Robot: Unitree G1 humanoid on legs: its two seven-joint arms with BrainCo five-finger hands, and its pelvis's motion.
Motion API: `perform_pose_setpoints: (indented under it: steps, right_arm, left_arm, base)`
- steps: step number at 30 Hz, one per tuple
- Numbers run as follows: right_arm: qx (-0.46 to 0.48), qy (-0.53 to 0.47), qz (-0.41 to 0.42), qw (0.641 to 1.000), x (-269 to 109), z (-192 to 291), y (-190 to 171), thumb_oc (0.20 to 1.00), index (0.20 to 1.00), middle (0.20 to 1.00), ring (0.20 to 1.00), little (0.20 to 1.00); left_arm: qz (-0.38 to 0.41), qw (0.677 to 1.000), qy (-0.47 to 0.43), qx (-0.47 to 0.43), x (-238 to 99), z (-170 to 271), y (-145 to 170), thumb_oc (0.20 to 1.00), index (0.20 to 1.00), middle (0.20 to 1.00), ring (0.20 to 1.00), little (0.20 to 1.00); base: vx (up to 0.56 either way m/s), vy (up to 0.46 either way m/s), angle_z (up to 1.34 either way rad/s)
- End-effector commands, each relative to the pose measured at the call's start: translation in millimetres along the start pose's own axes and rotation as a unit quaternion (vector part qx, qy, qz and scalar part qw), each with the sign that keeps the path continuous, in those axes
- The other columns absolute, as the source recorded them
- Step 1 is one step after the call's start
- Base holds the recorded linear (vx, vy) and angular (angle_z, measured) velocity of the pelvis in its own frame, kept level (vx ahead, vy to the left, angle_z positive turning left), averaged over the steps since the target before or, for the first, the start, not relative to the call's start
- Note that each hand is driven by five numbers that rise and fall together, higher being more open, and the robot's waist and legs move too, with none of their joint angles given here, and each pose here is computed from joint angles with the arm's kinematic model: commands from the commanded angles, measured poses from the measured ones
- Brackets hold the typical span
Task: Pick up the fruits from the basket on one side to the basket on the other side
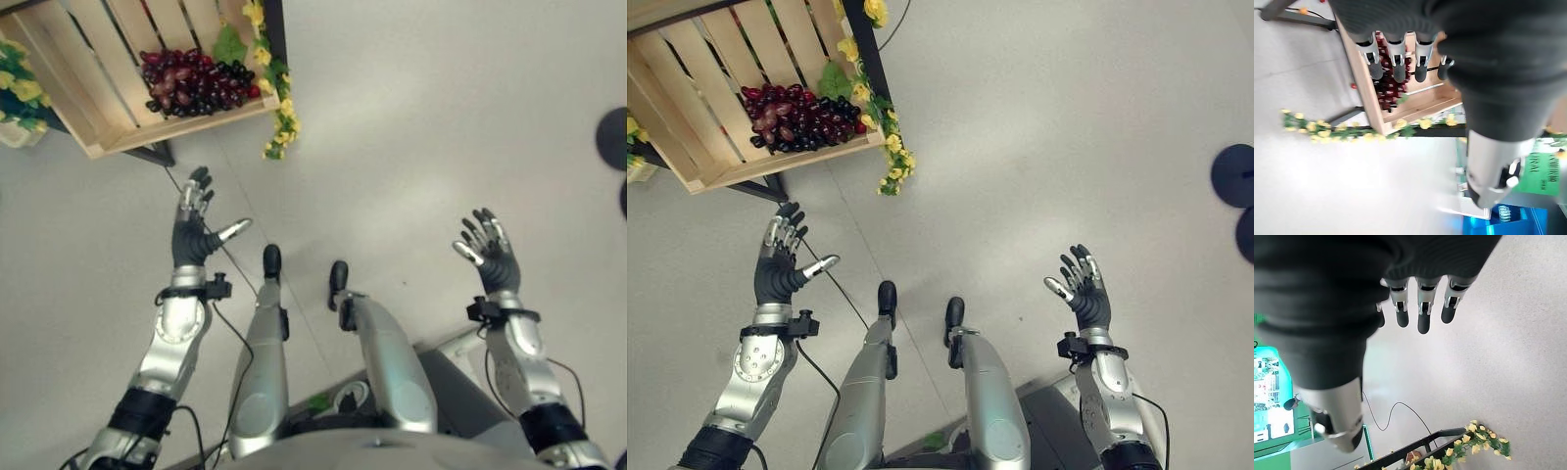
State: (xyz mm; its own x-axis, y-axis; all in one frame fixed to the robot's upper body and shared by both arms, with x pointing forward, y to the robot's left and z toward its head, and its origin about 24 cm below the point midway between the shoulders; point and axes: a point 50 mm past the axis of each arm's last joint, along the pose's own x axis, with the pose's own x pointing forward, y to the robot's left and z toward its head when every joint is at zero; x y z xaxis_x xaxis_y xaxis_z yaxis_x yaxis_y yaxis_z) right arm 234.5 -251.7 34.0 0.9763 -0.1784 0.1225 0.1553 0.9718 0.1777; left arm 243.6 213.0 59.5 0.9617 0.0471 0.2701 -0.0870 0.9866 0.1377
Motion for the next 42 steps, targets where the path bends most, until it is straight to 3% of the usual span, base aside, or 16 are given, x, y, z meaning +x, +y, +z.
perform_pose_setpoints:
  steps: [1, 7, 12, 13, 15, 16, 19, 22, 27, 28, 30, 35, 42]
  right_arm:
    - [-0.024, -0.052, -0.006, 0.998, 3, 17, -7, 1.000, 1.000, 1.000, 1.000, 1.000]
    - [-0.035, -0.066, -0.012, 0.997, 8, 25, -13, 1.000, 1.000, 1.000, 1.000, 1.000]
    - [-0.030, -0.047, -0.011, 0.998, 7, 18, -14, 1.000, 1.000, 1.000, 1.000, 1.000]
    - [-0.030, -0.047, -0.011, 0.998, 7, 18, -14, 1.000, 1.000, 1.000, 1.000, 1.000]
    - [-0.035, -0.036, -0.010, 0.999, 7, 12, -14, 1.000, 1.000, 1.000, 1.000, 1.000]
    - [-0.046, -0.019, -0.002, 0.999, 8, 5, -10, 1.000, 1.000, 1.000, 1.000, 1.000]
    - [-0.088, 0.008, 0.009, 0.996, 9, -2, -12, 1.000, 1.000, 1.000, 1.000, 1.000]
    - [-0.096, 0.041, -0.003, 0.995, 4, -14, -19, 1.000, 1.000, 1.000, 1.000, 1.000]
    - [-0.100, 0.055, -0.014, 0.993, -4, -19, -26, 1.000, 1.000, 1.000, 1.000, 1.000]
    - [-0.092, 0.066, -0.022, 0.993, -11, -23, -28, 1.000, 1.000, 1.000, 1.000, 1.000]
    - [-0.090, 0.069, -0.028, 0.993, -13, -24, -30, 1.000, 1.000, 1.000, 1.000, 1.000]
    - [-0.083, 0.065, -0.036, 0.994, -16, -25, -27, 1.000, 1.000, 1.000, 1.000, 1.000]
    - [-0.090, 0.061, -0.045, 0.993, -16, -26, -22, 1.000, 1.000, 1.000, 1.000, 1.000]
  left_arm:
    - [-0.005, 0.999, -0.018, 0.026, 5, 1, 4, 1.000, 1.000, 1.000, 1.000, 1.000]
    - [0.001, 0.998, 0.029, 0.053, 1, -21, 5, 1.000, 1.000, 1.000, 1.000, 1.000]
    - [0.017, 0.970, 0.229, 0.073, -44, -96, 8, 1.000, 1.000, 1.000, 1.000, 1.000]
    - [0.017, 0.971, 0.229, 0.073, -44, -96, 9, 1.000, 1.000, 1.000, 1.000, 1.000]
    - [0.030, 0.953, 0.286, 0.098, -60, -115, 13, 1.000, 1.000, 1.000, 1.000, 1.000]
    - [0.070, 0.927, 0.359, 0.082, -81, -134, 20, 1.000, 1.000, 1.000, 1.000, 1.000]
    - [0.038, 0.894, 0.431, 0.114, -111, -150, 21, 1.000, 1.000, 1.000, 1.000, 1.000]
    - [0.057, 0.860, 0.500, 0.089, -144, -160, 24, 1.000, 1.000, 1.000, 1.000, 1.000]
    - [0.062, 0.871, 0.481, 0.075, -142, -157, 24, 1.000, 1.000, 1.000, 1.000, 1.000]
    - [0.102, 0.877, 0.469, 0.040, -137, -155, 26, 1.000, 1.000, 1.000, 1.000, 1.000]
    - [0.111, 0.883, 0.455, 0.025, -131, -153, 26, 1.000, 1.000, 1.000, 1.000, 1.000]
    - [0.073, 0.950, 0.304, 0.012, -72, -119, 12, 1.000, 1.000, 1.000, 1.000, 1.000]
    - [0.049, 0.981, 0.189, 0.017, -38, -81, 13, 1.000, 1.000, 1.000, 1.000, 1.000]
  base:
    - [-0.06, -0.073, 0.04]
    - [-0.09, 0.014, 0.08]
    - [0.00, 0.171, -0.23]
    - [-0.02, 0.178, -0.27]
    - [-0.04, 0.229, -0.48]
    - [-0.06, 0.273, -0.55]
    - [-0.02, 0.180, -1.12]
    - [0.05, 0.091, -0.17]
    - [0.05, 0.052, -0.19]
    - [0.05, 0.047, -0.16]
    - [0.02, 0.063, -0.24]
    - [-0.11, 0.119, -0.53]
    - [-0.20, 0.060, -1.00]
